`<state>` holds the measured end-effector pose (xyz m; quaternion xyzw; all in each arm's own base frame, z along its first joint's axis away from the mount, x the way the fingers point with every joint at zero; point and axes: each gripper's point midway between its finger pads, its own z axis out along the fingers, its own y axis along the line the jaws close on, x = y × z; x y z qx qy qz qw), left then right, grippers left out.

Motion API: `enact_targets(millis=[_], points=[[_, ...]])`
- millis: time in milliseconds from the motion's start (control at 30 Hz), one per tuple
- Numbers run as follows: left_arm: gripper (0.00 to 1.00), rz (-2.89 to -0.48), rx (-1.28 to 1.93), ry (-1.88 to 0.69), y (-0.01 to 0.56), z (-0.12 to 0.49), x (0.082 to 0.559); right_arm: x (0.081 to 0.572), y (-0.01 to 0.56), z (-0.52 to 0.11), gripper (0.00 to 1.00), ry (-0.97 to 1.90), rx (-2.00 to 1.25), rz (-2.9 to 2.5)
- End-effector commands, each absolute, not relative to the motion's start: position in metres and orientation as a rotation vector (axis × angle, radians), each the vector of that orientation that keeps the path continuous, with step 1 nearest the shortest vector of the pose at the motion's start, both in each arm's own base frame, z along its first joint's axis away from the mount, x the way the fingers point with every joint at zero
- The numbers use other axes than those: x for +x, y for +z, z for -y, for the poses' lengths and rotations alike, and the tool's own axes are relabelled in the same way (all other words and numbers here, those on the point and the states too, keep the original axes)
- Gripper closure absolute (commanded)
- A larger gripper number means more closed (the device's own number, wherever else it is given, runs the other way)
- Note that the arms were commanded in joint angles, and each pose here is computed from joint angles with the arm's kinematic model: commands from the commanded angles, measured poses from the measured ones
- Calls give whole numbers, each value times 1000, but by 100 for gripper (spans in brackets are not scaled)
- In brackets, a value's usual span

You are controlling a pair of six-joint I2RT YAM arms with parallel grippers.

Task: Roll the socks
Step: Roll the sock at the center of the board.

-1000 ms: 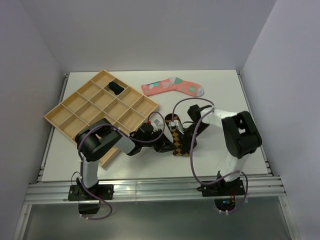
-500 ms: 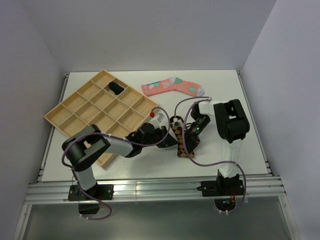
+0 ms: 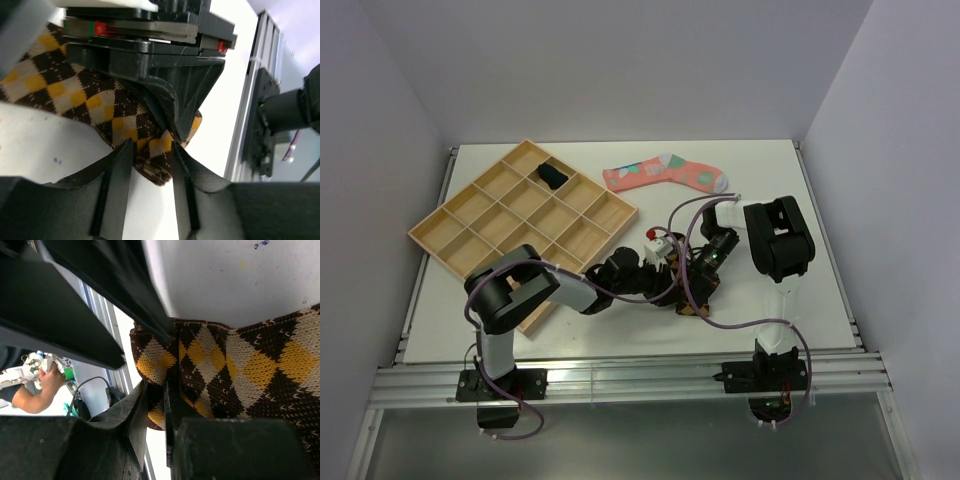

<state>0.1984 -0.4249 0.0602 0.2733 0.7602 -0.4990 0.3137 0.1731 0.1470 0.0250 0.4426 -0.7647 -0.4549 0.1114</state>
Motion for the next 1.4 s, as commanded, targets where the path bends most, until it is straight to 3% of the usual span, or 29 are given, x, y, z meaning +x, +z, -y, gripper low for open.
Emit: enact_targets(millis=[0,667,733,867,933,967,1000,1133,1367], points=[[57,-1890,870,-1355,69,441,195,184,16,-140,90,-1275,1342,2265],[56,-1912,933,-1450,50,448,182,193,13,-142,90,-1271,1273,2327],[58,-1928,930,-1454,49,450,182,197,13,-142,90,-1263,1276,2350],[73,-2026,892,-1395,37,451,184,205,14,-144,89,-1208,1255,2452],[86,-2106,847,-1351,29,450,186,215,11,-143,85,-1169,1285,2517],[98,-2137,832,-1328,25,450,186,217,14,-143,84,-1149,1262,2558],[100,-2188,808,-1288,19,447,186,223,14,-144,81,-1136,1285,2594],[100,-2338,638,-1169,8,435,191,236,22,-143,65,-1064,1308,2710],[100,-2437,402,-1154,19,421,189,257,51,-138,53,-933,1338,2966]])
